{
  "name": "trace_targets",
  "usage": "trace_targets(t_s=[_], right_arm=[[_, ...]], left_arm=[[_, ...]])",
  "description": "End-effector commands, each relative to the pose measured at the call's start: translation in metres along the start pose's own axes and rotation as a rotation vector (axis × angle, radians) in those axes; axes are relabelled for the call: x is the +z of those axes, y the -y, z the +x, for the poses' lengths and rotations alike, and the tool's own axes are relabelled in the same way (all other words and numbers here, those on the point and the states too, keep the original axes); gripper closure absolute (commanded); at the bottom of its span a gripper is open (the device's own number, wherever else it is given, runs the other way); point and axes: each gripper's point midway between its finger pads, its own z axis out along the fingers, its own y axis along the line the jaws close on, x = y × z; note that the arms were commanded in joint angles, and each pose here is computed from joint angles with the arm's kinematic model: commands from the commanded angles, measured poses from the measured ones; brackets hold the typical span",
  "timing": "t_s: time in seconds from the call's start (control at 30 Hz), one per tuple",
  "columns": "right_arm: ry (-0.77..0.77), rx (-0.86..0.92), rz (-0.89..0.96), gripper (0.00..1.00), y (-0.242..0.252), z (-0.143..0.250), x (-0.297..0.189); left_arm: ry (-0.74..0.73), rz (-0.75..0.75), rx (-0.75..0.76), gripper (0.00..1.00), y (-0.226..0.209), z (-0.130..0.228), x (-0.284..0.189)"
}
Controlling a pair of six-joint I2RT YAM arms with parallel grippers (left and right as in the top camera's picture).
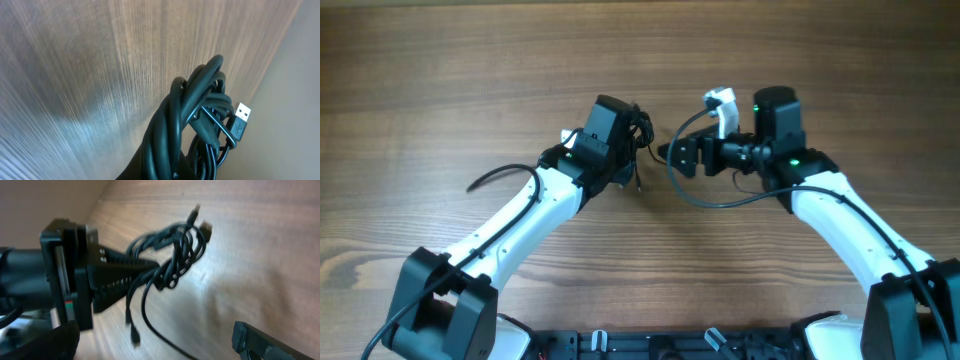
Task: Untangle cables
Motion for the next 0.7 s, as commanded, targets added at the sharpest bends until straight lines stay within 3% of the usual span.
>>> trace_targets(t_s=[0.0, 0.07, 0.17, 0.27, 0.3, 0.4, 0.53, 0.57, 0.63, 0.67], right_arm=[[0.047, -0.141, 0.127, 0.0, 0.004, -0.012, 0.01], [0.036, -0.214, 0.108, 0.0, -0.005, -0.009, 0.016], [0.014, -0.157, 0.124, 0.0, 0.005, -0.003, 0.015], [-0.012, -0.105, 0.053, 0.0, 0.005, 0.002, 0.006], [-0.021, -0.095, 0.044, 0.0, 0.005, 0.004, 0.005], [-0.078, -0.073, 0.058, 0.0, 0.008, 0.02, 0.005], [-0.081, -0.071, 0.098, 0.0, 0.015, 0.021, 0.004], [-0.08, -0.071, 0.105, 0.0, 0.016, 0.021, 0.004], [-0.082, -0.063, 0.106, 0.0, 0.017, 0.021, 0.004], [-0.087, -0.058, 0.106, 0.0, 0.017, 0.022, 0.004]], left_arm=[[-0.004, 0.031, -0.244, 0.96, 0.008, 0.001, -0.004], [0.002, 0.033, -0.253, 0.96, 0.01, -0.003, -0.004], [-0.006, -0.01, -0.274, 0.96, 0.005, -0.012, -0.003], [-0.067, -0.027, -0.094, 0.96, 0.011, -0.024, -0.003], [-0.061, -0.025, -0.069, 0.9, 0.012, -0.027, -0.003], [-0.04, -0.096, 0.075, 0.2, -0.006, -0.034, -0.004], [-0.01, -0.242, 0.15, 0.0, -0.042, -0.041, -0.01], [0.028, -0.264, 0.189, 0.02, -0.047, -0.049, -0.011], [0.123, -0.246, 0.466, 0.36, -0.037, -0.072, -0.012], [0.151, -0.241, 0.617, 0.44, -0.031, -0.079, -0.011]])
